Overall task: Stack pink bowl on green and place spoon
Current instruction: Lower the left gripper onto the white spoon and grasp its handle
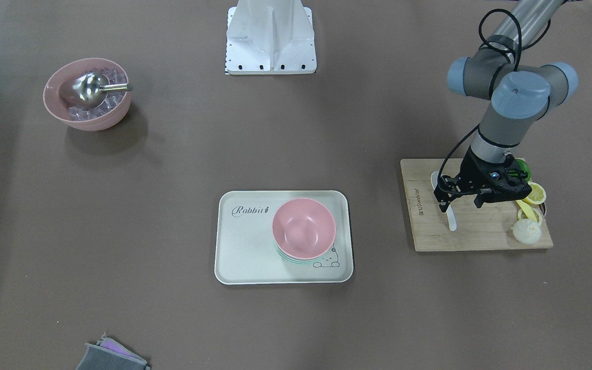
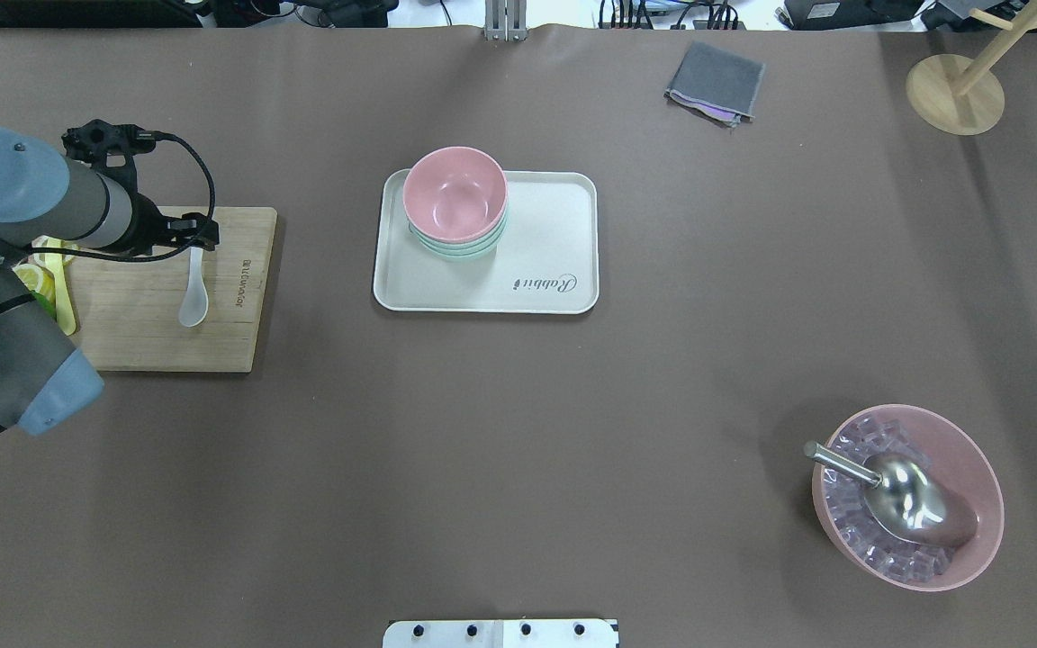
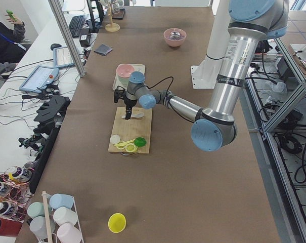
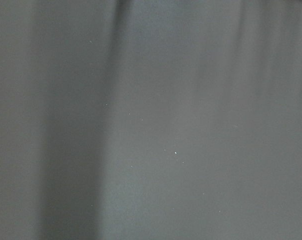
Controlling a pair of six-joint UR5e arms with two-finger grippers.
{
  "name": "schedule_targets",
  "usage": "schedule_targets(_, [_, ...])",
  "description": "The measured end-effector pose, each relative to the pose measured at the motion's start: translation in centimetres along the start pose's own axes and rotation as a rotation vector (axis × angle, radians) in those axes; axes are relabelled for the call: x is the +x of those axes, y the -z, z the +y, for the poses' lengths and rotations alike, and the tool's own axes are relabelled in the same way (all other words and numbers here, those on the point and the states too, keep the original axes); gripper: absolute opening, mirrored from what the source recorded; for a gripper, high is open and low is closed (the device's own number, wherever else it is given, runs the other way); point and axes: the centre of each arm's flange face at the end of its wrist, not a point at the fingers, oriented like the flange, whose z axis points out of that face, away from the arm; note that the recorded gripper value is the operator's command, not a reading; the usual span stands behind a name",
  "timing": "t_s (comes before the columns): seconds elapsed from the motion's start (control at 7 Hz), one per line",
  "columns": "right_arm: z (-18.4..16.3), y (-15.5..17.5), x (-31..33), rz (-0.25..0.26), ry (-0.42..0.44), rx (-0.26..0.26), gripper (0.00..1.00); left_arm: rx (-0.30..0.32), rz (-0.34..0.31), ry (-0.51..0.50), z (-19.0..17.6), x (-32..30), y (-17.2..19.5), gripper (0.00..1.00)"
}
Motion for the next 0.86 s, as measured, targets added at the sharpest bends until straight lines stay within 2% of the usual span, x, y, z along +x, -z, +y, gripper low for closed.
schedule_targets(0.14, [0.9,-0.4,0.4,-0.001,-0.01,-0.008,1.0,-0.002,-0.005,0.001,0.5,0.4,-0.5,0.44])
schedule_targets(0.29, [1.3,-0.6,0.6,0.0,-0.014,-0.006,1.0,-0.004,-0.008,0.0,0.9,0.5,-0.9,0.4])
schedule_targets(0.86, [1.5,-0.7,0.8,0.002,-0.009,0.003,1.0,-0.013,-0.018,-0.006,1.4,0.5,-1.6,0.34])
